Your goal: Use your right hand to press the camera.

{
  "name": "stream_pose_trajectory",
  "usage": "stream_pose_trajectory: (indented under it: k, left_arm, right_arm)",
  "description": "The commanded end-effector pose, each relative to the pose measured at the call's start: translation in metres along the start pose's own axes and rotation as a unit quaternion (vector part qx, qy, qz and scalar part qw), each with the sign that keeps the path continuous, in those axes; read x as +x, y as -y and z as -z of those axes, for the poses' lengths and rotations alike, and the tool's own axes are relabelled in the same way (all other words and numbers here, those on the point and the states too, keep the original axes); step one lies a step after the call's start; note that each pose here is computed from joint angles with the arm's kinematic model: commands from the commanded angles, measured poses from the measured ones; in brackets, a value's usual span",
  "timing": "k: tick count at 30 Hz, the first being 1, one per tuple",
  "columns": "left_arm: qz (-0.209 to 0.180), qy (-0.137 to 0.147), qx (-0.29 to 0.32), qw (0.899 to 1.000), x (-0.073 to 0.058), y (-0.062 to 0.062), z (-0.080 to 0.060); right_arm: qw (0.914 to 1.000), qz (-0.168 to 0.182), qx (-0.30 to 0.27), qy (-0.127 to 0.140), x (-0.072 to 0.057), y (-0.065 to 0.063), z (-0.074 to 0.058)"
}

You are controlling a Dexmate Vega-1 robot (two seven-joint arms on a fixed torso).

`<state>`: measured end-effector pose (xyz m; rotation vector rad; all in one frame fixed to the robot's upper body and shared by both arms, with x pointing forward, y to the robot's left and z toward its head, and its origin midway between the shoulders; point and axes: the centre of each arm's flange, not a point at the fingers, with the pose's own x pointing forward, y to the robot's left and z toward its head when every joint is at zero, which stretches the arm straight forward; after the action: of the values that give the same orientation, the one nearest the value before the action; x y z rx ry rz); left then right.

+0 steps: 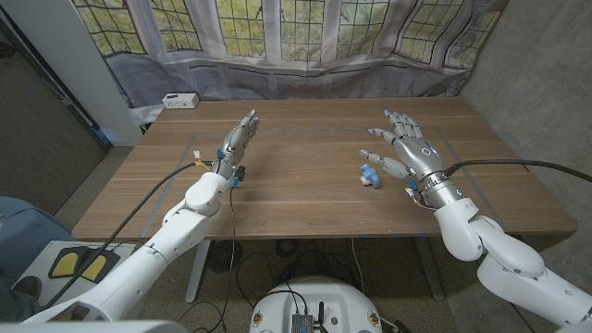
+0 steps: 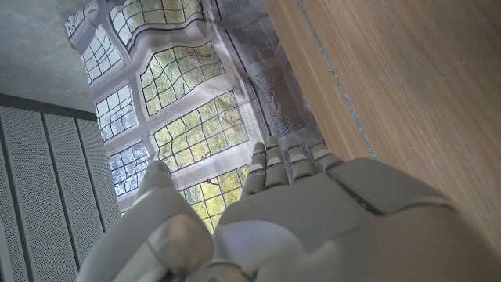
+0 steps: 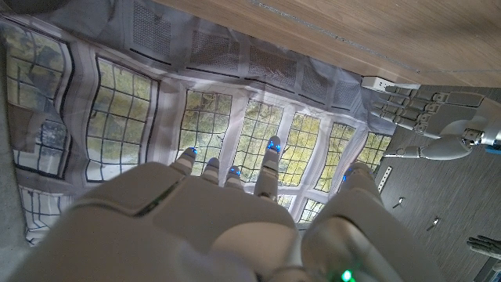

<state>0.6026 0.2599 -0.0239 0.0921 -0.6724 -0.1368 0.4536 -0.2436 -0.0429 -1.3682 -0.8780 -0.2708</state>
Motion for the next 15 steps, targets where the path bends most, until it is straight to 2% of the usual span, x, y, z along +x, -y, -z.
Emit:
stream_pose_trajectory:
  k: [1, 15]
  left_arm:
    - [-0.002, 0.004, 0.004, 1.000, -0.0006, -0.0031, -0.0045]
    - [0.002, 0.006, 0.006, 1.000, 0.0008, -0.0044, -0.0061]
  right_arm:
    - [0.9992, -0.027, -0.028, 0.000, 0.0101, -0.0017, -0.0066]
    - [0.9970, -0.054, -0.055, -0.003, 0.0189, -0.0001, -0.0109]
